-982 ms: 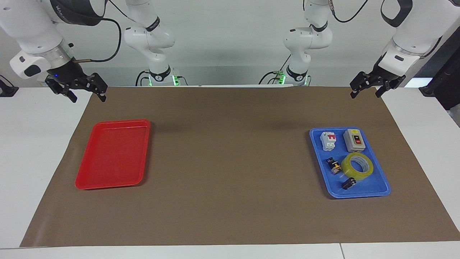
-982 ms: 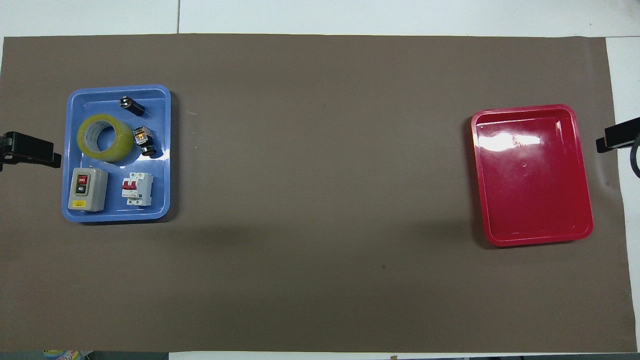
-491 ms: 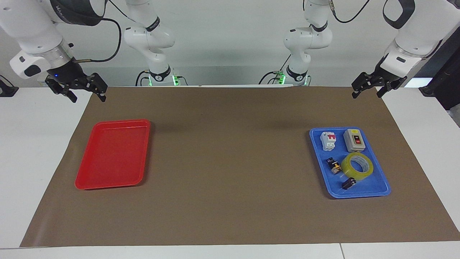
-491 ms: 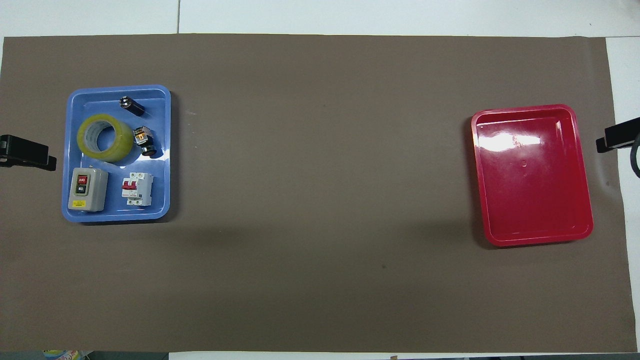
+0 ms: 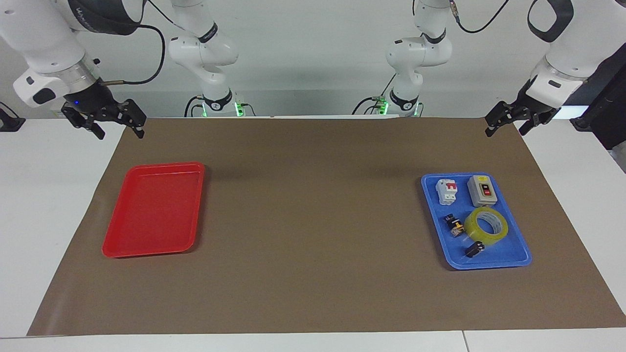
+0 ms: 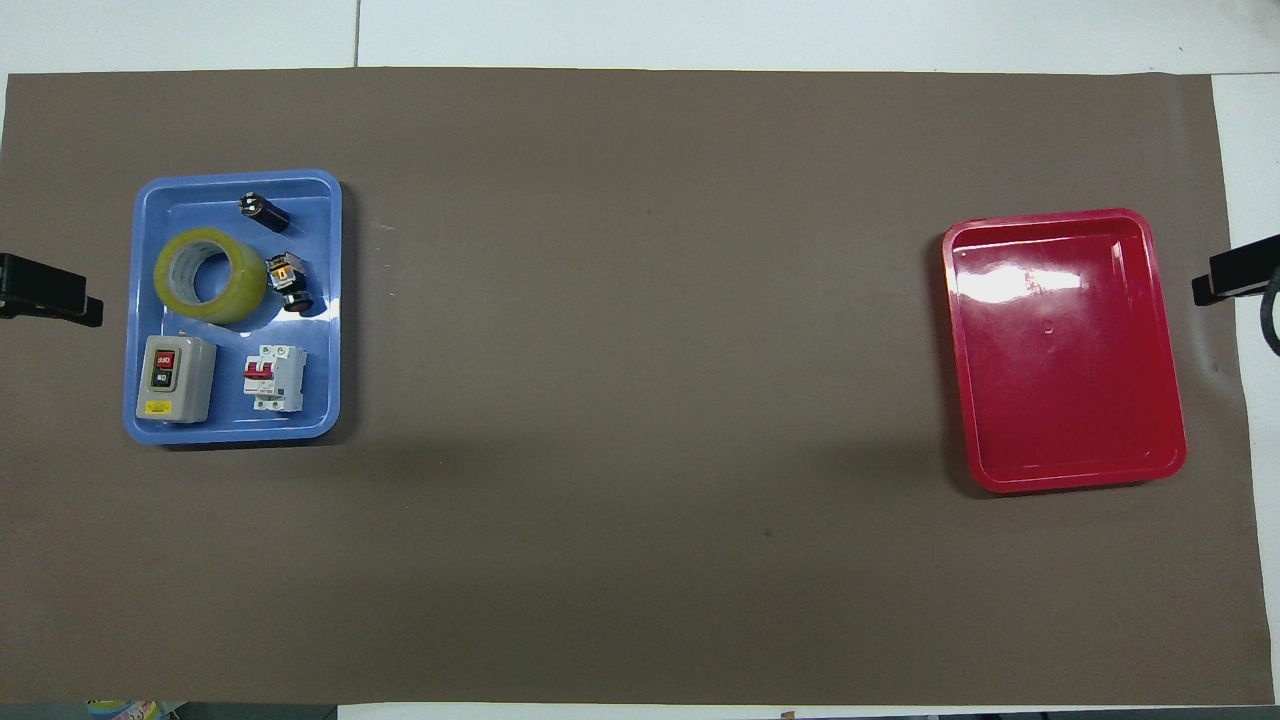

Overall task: Place and move tape with both arms
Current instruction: 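Reach the left gripper down into the yellow tape roll on the blue tray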

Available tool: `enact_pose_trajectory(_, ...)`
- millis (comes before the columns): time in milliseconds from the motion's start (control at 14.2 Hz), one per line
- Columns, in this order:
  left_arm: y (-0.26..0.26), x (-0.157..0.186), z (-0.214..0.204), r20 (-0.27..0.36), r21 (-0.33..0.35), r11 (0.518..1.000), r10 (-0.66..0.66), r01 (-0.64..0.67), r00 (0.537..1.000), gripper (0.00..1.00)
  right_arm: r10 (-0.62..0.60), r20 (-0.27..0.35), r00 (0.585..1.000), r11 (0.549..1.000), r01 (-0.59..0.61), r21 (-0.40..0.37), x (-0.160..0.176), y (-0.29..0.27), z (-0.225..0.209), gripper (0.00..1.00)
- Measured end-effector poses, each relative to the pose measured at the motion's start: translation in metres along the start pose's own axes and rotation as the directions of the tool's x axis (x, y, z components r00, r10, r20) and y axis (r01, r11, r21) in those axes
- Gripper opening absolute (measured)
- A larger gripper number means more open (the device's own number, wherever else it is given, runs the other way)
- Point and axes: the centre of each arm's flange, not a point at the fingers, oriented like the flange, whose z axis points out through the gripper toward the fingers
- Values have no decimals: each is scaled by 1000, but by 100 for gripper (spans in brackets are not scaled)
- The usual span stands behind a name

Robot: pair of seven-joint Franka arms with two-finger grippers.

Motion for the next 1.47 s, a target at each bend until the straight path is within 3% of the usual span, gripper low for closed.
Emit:
enact_pose_trajectory(211,-8,36,41,-2,2,1000,-4,4,1000,100,0,0,1000,1000,0,0,0,0,0,100)
enact_pose_trajectory(702,-57,92,130,-80,14,999,36,-35,996,100,0,0,1000,1000,0,0,0,0,0,100)
enact_pose_trajectory(912,-77,98,172,-112,21,1000,21,-19,994,100,0,0,1000,1000,0,0,0,0,0,100)
enact_pose_trajectory(1474,-84,113,231,-108,4,1000,3,-3,994,100,0,0,1000,1000,0,0,0,0,0,100)
